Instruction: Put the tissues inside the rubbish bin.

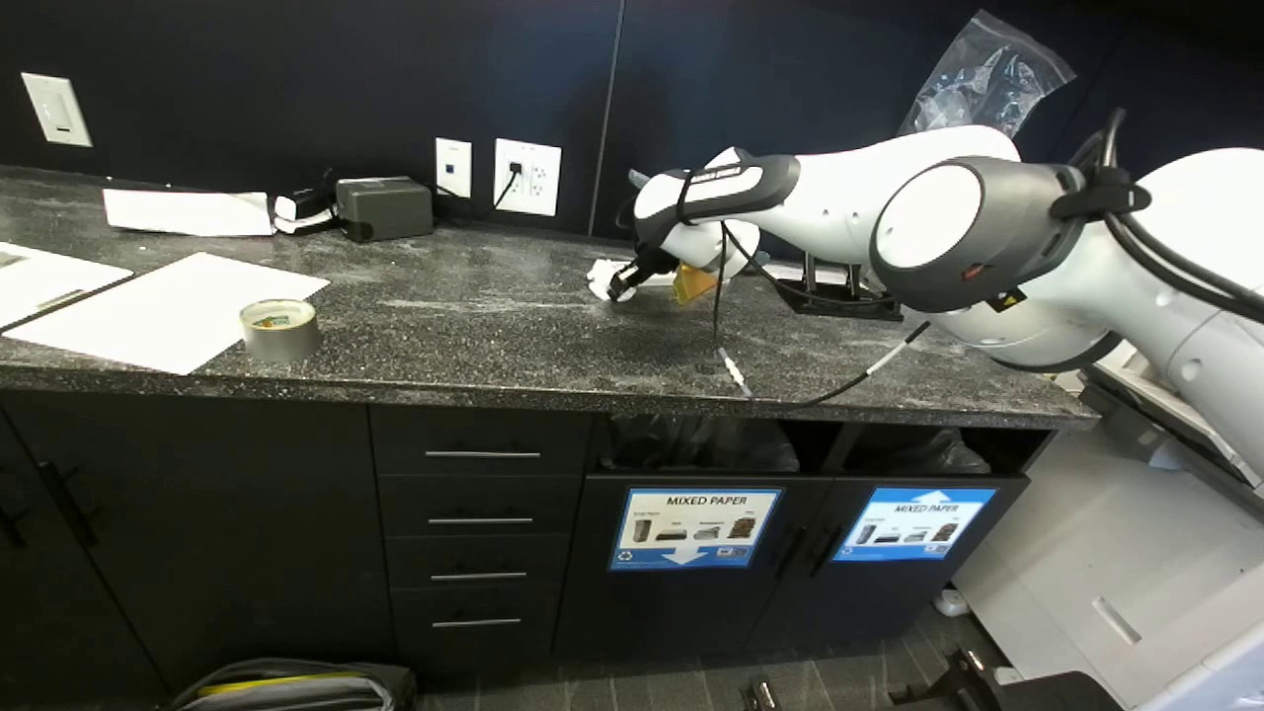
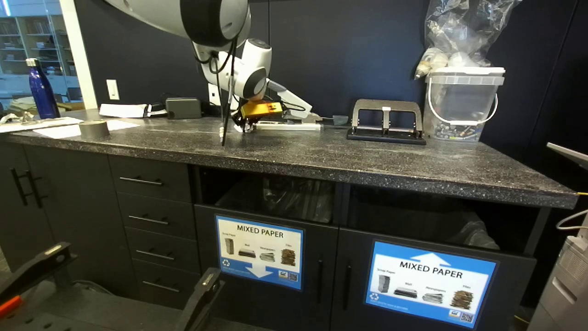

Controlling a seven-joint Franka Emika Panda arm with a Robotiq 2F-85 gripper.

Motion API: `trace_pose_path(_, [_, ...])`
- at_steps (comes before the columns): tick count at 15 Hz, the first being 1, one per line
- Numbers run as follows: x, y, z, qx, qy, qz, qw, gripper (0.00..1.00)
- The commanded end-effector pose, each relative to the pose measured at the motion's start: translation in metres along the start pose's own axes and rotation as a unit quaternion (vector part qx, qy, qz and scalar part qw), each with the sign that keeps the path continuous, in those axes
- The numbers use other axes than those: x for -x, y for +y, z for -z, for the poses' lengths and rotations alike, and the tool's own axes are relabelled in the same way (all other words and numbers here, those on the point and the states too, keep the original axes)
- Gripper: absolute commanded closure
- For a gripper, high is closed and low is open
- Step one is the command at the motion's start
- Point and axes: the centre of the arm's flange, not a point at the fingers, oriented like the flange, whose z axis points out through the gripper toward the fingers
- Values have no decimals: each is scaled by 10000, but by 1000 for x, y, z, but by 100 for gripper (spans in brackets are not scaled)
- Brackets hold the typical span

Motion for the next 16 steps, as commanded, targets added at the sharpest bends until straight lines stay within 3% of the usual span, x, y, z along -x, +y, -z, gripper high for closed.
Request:
trace_pose_path(1, [-9,6,3,11,-611,-217,9979,95])
trace_pose_path(5, [-1,-13,27,189,-1344,-622,9888,93])
trace_pose_path(9, [13,-50,46,316,-2001,-1050,9736,93])
trace_pose_path(13, [35,-87,64,-34,-2512,-1531,9557,93])
trace_pose_path(16, [46,-104,76,-66,-2720,-1931,9427,93])
